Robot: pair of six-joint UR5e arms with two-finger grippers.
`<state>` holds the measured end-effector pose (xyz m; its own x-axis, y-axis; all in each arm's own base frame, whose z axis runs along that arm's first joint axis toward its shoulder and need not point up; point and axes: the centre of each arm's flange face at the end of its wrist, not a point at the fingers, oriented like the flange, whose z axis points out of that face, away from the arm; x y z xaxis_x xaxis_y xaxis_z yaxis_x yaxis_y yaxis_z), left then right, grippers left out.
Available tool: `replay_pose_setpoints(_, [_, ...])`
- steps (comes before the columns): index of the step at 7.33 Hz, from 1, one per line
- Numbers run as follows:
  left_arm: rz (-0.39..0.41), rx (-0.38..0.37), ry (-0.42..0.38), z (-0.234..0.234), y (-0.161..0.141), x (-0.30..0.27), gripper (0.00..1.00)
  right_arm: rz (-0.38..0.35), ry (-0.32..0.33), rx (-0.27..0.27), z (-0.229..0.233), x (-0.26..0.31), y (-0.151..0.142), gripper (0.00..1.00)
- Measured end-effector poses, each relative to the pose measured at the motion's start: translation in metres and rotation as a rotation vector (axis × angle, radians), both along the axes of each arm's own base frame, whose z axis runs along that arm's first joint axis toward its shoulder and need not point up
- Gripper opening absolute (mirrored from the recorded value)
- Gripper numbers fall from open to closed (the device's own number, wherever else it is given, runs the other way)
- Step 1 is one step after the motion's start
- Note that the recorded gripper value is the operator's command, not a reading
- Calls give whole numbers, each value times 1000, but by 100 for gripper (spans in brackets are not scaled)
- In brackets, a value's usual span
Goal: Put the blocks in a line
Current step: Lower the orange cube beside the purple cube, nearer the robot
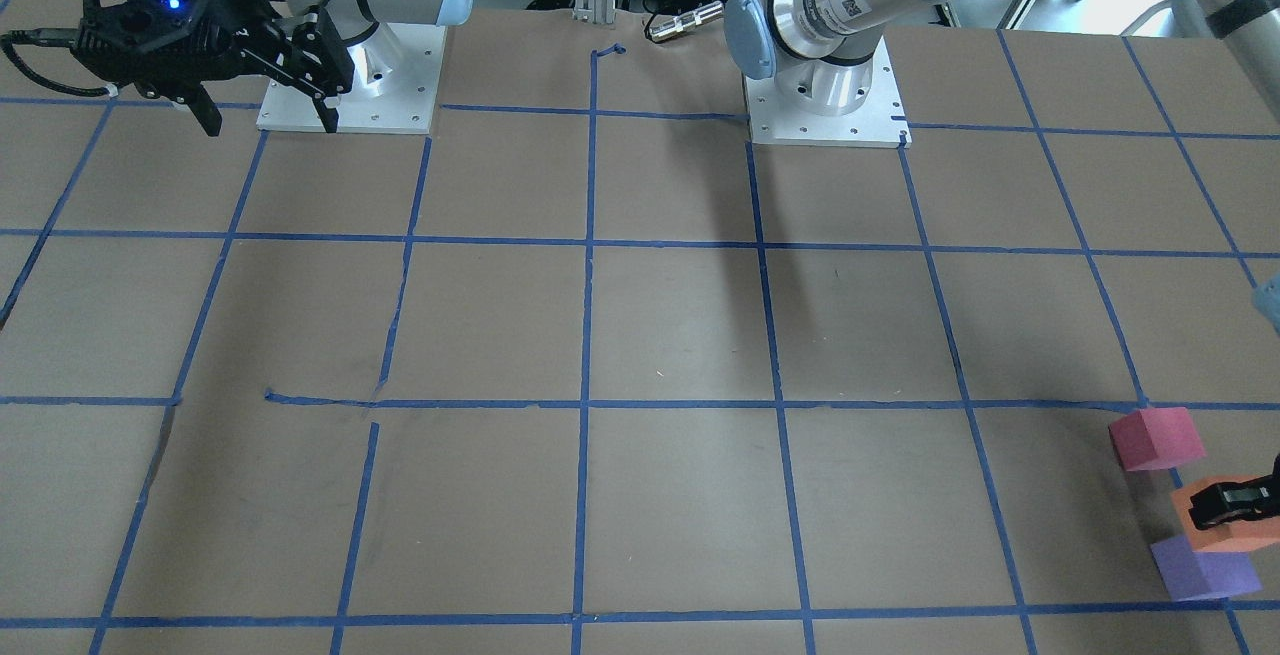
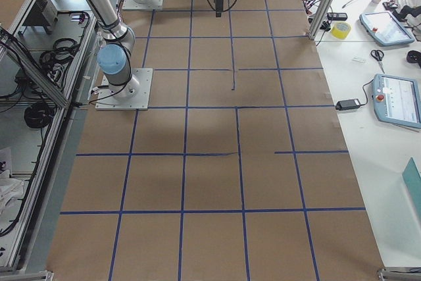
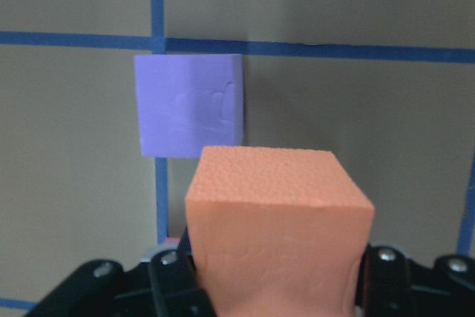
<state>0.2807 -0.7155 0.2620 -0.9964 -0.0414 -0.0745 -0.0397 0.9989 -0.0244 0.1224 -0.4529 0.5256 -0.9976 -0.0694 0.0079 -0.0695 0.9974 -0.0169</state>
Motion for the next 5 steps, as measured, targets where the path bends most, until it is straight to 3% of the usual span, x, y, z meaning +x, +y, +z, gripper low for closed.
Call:
replay_pose_setpoints(2, [9,58,32,-2,10,0,0,-1,-1,0,0,0,0,100])
replay_pose_setpoints(5, [20,78,31,10,15,-1,0,-1,-3,0,0,0,-1,100])
